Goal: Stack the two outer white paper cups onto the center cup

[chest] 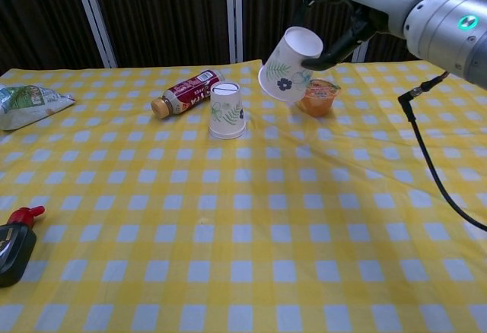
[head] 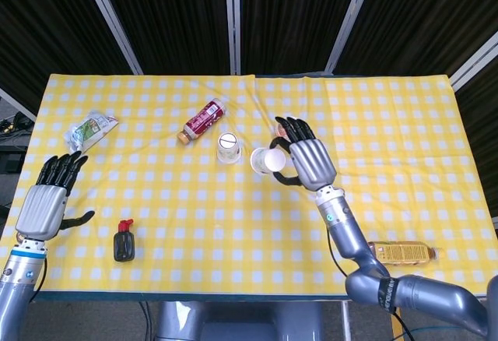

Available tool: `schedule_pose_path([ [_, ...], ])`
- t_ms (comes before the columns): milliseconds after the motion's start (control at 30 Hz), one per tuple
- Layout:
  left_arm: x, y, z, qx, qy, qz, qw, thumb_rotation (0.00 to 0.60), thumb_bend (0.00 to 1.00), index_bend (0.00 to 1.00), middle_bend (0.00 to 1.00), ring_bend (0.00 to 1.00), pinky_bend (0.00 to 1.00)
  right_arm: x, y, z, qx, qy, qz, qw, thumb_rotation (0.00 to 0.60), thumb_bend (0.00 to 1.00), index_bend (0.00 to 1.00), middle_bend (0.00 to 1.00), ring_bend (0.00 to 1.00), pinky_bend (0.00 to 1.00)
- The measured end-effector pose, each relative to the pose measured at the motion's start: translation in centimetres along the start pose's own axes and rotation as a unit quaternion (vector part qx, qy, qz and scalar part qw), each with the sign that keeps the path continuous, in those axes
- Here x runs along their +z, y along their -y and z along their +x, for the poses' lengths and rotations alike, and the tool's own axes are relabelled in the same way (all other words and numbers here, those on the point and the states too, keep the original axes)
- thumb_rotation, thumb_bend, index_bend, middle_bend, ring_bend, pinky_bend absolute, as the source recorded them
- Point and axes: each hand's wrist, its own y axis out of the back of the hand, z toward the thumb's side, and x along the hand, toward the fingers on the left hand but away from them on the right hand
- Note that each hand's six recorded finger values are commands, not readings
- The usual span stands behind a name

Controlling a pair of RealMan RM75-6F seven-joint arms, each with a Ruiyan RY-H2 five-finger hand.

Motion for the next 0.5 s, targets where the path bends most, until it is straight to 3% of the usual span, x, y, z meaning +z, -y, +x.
schedule_pose_path([
  [267,0.0,0.2,0.0,-0.006,0.002,-0.005,1.0,0.6,0.0,0.0,0.0,0.0,0.0,1.0,2.0,-2.9,-0.009,0.004,-0.021,0.9997,0.6,0.18,0.47,0.07,0.0,0.08],
  [500,-0.4,-0.1,0.1,-0.004,-0.003,-0.01,0.9999,0.6,0.0,0.0,0.0,0.0,0.0,1.5,3.4,-5.3,-0.026,0.007,-0.009,0.9996,0.6,0.18,0.47,0.07,0.0,0.08],
])
